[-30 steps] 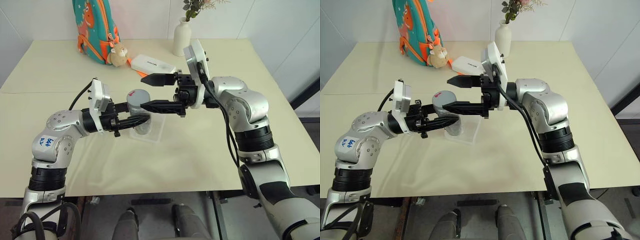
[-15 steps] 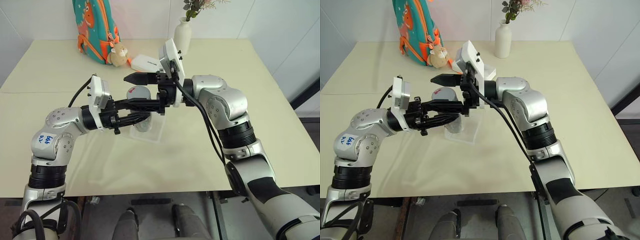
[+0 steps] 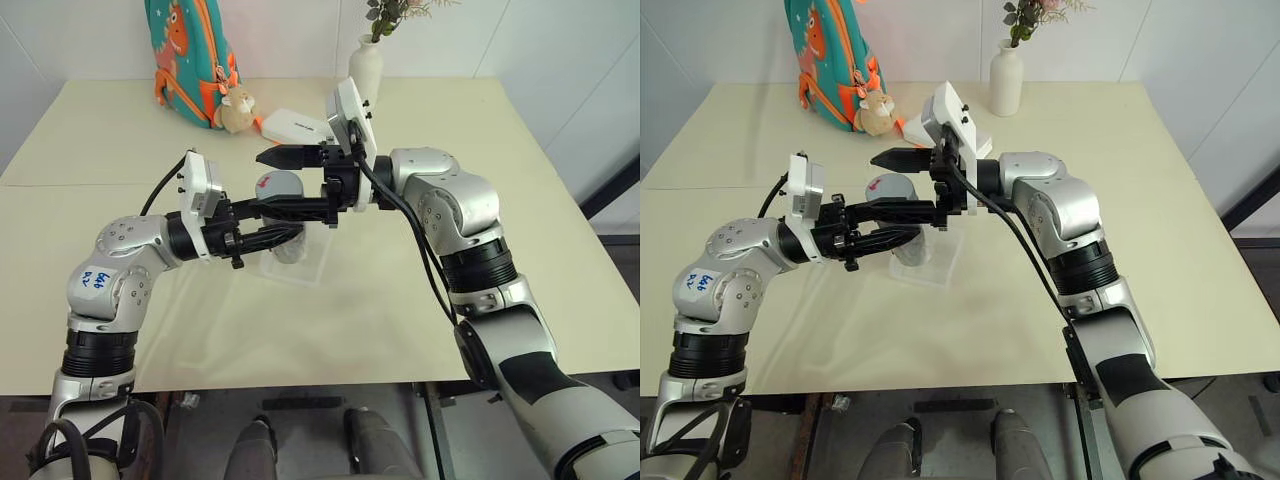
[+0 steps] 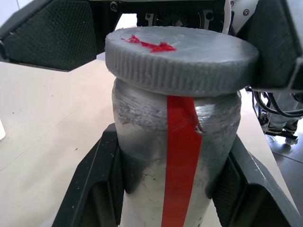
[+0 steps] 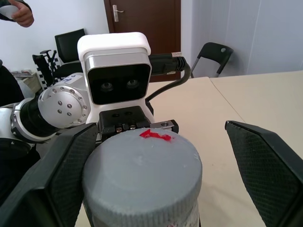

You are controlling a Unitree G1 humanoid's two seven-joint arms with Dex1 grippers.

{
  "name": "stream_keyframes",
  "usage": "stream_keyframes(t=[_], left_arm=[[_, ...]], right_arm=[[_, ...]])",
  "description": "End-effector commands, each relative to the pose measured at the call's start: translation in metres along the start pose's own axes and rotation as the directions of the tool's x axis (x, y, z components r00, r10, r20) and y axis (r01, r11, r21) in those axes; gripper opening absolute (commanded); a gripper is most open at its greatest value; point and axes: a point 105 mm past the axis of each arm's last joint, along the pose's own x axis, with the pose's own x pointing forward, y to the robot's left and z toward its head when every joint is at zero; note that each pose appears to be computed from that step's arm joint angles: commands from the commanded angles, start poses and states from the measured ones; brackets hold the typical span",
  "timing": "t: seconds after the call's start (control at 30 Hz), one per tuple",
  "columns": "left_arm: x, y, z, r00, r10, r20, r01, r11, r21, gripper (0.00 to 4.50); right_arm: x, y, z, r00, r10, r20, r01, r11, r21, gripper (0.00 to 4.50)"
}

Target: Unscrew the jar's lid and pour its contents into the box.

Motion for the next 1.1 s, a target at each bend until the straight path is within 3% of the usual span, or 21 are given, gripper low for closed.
stream_keyframes(t=[0.03,0.9,1.0,1.1], left_arm=[[0.000,-0.003,0.012,0.999,-0.017,0.035,0.016,0.999,0.038,1.95],[-0.002,-0.003,0.013,1.000,-0.010,0.021,0.009,0.999,0.044,1.95],[-0.001,-0.003,0.015,1.000,-0.012,0.022,0.011,0.999,0.047,1.95],[-0.001,-0.004,0.016,1.000,-0.017,0.018,0.016,0.999,0.050,1.95]], right_arm=[[-0.009,-0.003,0.014,1.000,-0.010,0.019,0.011,0.999,-0.048,4.48],[0.001,0.012,0.015,0.997,0.065,0.035,-0.064,0.997,-0.039,4.48],[0.001,0.014,0.015,0.996,0.078,0.031,-0.077,0.996,-0.034,3.86],[0.002,0.016,0.016,0.995,0.091,0.037,-0.089,0.995,-0.040,2.87]])
